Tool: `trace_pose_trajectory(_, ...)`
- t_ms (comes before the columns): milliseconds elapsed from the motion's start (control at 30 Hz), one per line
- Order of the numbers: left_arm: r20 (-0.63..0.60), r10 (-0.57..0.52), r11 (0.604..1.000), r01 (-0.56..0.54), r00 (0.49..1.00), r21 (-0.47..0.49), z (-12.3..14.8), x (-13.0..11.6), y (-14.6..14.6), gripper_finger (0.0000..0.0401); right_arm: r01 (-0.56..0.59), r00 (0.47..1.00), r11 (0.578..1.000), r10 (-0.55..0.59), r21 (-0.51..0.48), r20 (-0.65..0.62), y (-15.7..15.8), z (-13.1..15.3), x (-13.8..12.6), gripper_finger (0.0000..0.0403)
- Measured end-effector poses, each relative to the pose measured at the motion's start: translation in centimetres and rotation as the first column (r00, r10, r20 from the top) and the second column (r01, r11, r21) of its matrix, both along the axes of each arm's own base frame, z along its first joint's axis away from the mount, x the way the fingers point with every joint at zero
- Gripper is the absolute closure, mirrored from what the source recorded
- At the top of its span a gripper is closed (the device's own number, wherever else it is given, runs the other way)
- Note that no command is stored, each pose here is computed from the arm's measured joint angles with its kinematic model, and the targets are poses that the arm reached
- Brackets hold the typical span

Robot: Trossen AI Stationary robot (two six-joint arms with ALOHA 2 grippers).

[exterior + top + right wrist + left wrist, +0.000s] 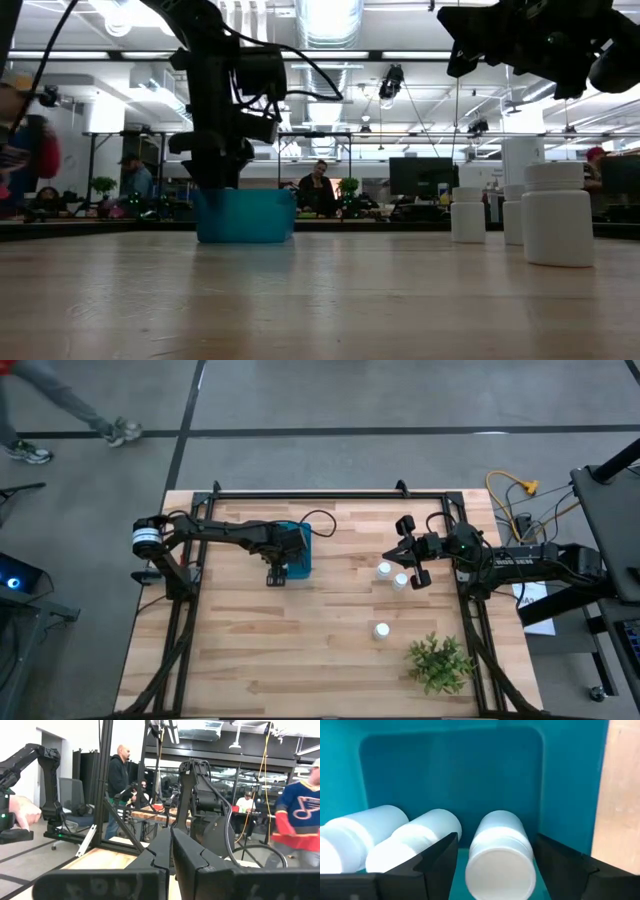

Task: Pick and place pill bottles into a basket
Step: Put the white medicine bottle into the blue bin

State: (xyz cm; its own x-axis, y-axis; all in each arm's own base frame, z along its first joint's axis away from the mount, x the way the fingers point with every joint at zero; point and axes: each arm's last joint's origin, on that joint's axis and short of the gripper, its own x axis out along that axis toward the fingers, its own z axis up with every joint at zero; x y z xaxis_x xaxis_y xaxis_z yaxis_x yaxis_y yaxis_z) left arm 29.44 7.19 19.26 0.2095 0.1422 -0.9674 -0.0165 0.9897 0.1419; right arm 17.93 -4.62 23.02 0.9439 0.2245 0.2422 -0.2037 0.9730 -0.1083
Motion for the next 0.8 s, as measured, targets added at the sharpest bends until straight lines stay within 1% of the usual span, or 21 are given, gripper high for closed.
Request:
trace_pose_trajectory(133, 0.020, 0.008, 1.000, -0.008, 1.000, 0.002, 0.7, 0.0, 0.0, 0.0163, 0.000, 1.000, 1.000, 0.000, 0.000, 0.000, 0.0, 0.0, 0.0, 0.0394)
trace_pose_trajectory(400, 0.084, 0.008, 1.000, -0.009, 0.996, 0.009, 3.6, 1.2, 0.1, 0.0163, -0.001, 1.000, 1.000, 0.001, 0.006, -0.009, 0.0, -0.1, 0.0, 0.0394)
trace_pose_trajectory(500, 0.136, -0.012, 1.000, 0.008, 0.991, 0.024, 5.1, 1.6, -0.1, 0.0163, 0.000, 0.999, 1.000, 0.001, 0.014, -0.037, 0.0, -0.3, 0.1, 0.0394)
trace_pose_trajectory(567, 0.200, -0.028, 0.999, 0.020, 0.979, 0.039, 6.5, 1.7, -0.6, 0.0163, 0.001, 0.999, 1.000, 0.000, 0.016, -0.047, -0.1, -0.4, 0.1, 0.0394)
trace_pose_trajectory(633, 0.295, -0.035, 0.999, 0.020, 0.955, 0.051, 7.9, 1.6, -1.1, 0.0163, 0.002, 0.999, 1.000, -0.001, 0.018, -0.052, -0.1, -0.5, 0.1, 0.0394)
trace_pose_trajectory(667, 0.356, -0.044, 0.998, 0.025, 0.933, 0.060, 8.7, 1.6, -1.4, 0.0163, 0.003, 0.999, 1.000, -0.002, 0.018, -0.052, -0.1, -0.5, 0.1, 0.0394)
trace_pose_trajectory(733, 0.465, -0.070, 0.996, 0.037, 0.883, 0.080, 10.2, 1.2, -2.1, 0.0163, 0.009, 0.998, 1.000, -0.008, 0.021, -0.059, -0.2, -0.5, 0.1, 0.0394)
trace_pose_trajectory(800, 0.570, -0.095, 0.994, 0.045, 0.816, 0.102, 11.9, 0.8, -2.8, 0.0163, 0.022, 0.996, 0.999, -0.019, 0.031, -0.085, -0.4, -0.8, 0.1, 0.0394)
